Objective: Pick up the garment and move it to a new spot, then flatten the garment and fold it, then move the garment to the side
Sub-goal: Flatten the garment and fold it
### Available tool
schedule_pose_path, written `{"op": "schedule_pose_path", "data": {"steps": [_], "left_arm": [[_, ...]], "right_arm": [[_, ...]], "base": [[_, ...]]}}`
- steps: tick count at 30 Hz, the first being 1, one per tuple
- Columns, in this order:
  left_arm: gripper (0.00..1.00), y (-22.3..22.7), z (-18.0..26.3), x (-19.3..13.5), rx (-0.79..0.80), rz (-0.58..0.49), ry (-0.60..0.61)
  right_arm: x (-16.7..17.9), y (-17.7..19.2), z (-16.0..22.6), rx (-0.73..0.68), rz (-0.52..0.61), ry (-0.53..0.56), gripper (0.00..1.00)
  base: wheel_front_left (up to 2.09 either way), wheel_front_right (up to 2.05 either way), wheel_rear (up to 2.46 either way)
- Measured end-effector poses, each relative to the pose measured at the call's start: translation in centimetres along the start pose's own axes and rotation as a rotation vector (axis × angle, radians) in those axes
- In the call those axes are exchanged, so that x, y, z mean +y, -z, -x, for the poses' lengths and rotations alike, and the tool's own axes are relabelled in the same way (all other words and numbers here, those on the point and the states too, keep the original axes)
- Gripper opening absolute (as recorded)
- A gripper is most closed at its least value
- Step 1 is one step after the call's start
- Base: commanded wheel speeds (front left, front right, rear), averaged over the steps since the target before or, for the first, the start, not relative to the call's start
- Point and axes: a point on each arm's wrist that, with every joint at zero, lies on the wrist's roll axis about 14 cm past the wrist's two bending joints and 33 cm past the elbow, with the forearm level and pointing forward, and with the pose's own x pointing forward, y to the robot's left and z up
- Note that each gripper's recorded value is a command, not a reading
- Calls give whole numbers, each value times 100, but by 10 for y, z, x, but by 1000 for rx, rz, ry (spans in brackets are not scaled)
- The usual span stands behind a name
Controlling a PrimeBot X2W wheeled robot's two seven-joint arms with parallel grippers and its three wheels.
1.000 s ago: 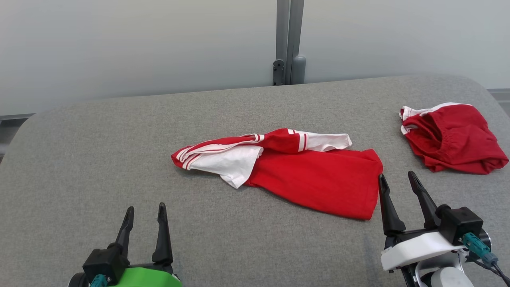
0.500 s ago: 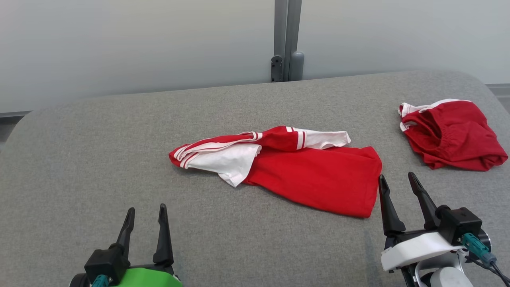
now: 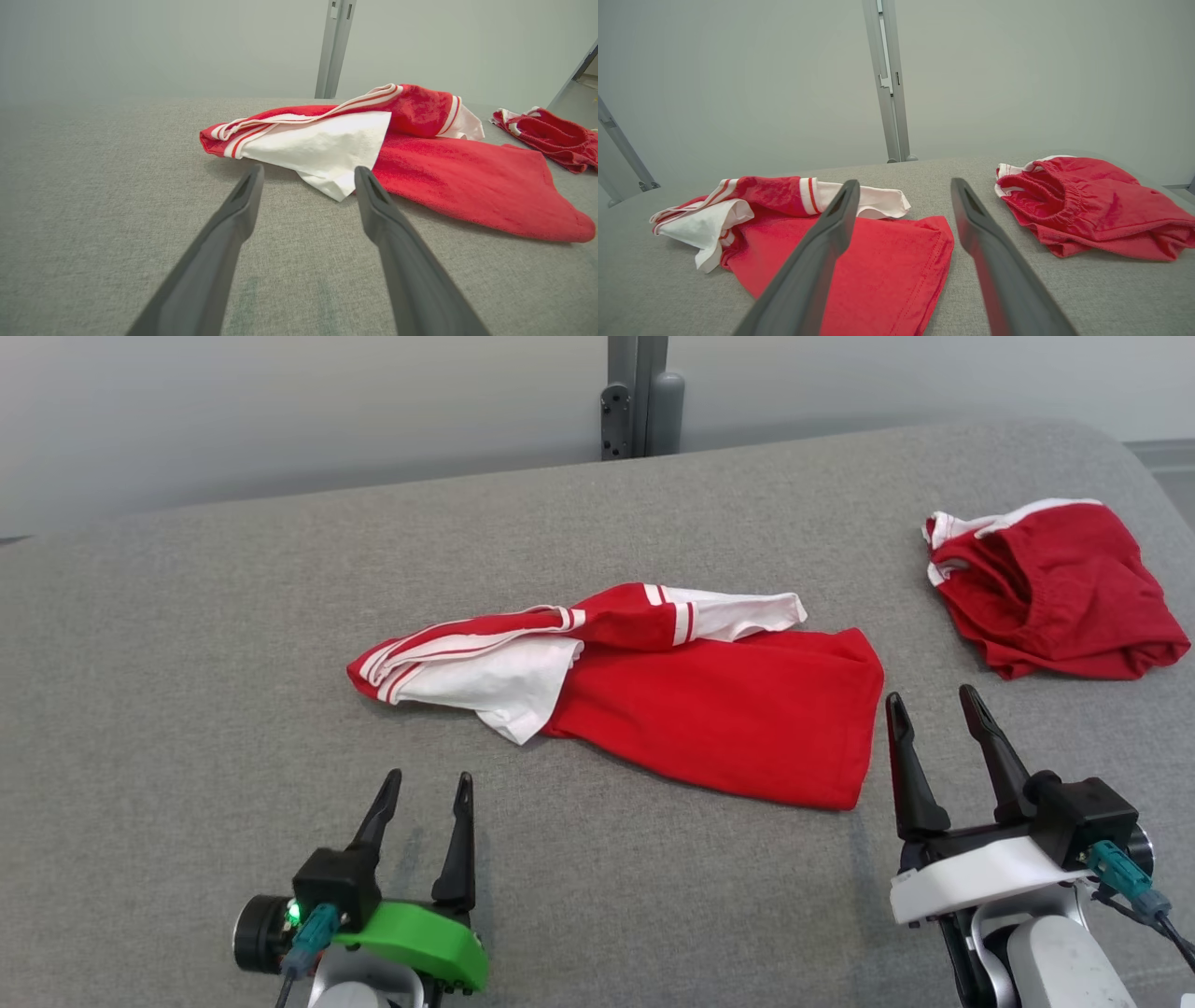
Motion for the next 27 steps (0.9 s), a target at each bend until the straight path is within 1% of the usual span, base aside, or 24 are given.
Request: {"op": "schedule_pose_path", "data": {"steps": [3, 9, 12, 18, 19, 20, 22, 27], "left_arm": [[100, 20, -17, -13, 74, -23, 58], [100, 45, -48, -32, 151, -45, 133], [100, 58, -59, -36, 190, -49, 147], [100, 82, -74, -25, 260, -51, 116], [95, 86, -75, -23, 271, -53, 112], [69, 88, -77, -22, 273, -53, 108], [0, 87, -83, -19, 269, -51, 98], [0, 73, -89, -14, 223, -45, 81]], "right_arm": [[-6, 4, -3, 11, 3, 15, 100], [-31, 12, 2, 39, 22, 86, 100], [-43, 17, 7, 55, 27, 125, 100], [-63, 23, 14, 80, 39, 186, 100], [-66, 24, 14, 83, 41, 193, 100], [-68, 25, 15, 87, 42, 199, 100], [-70, 25, 15, 89, 44, 206, 100], [-69, 25, 12, 83, 42, 200, 100]], "base": [[0, 0, 0], [0, 0, 0], [0, 0, 0], [0, 0, 0], [0, 0, 0], [0, 0, 0], [0, 0, 0], [0, 0, 0]]}}
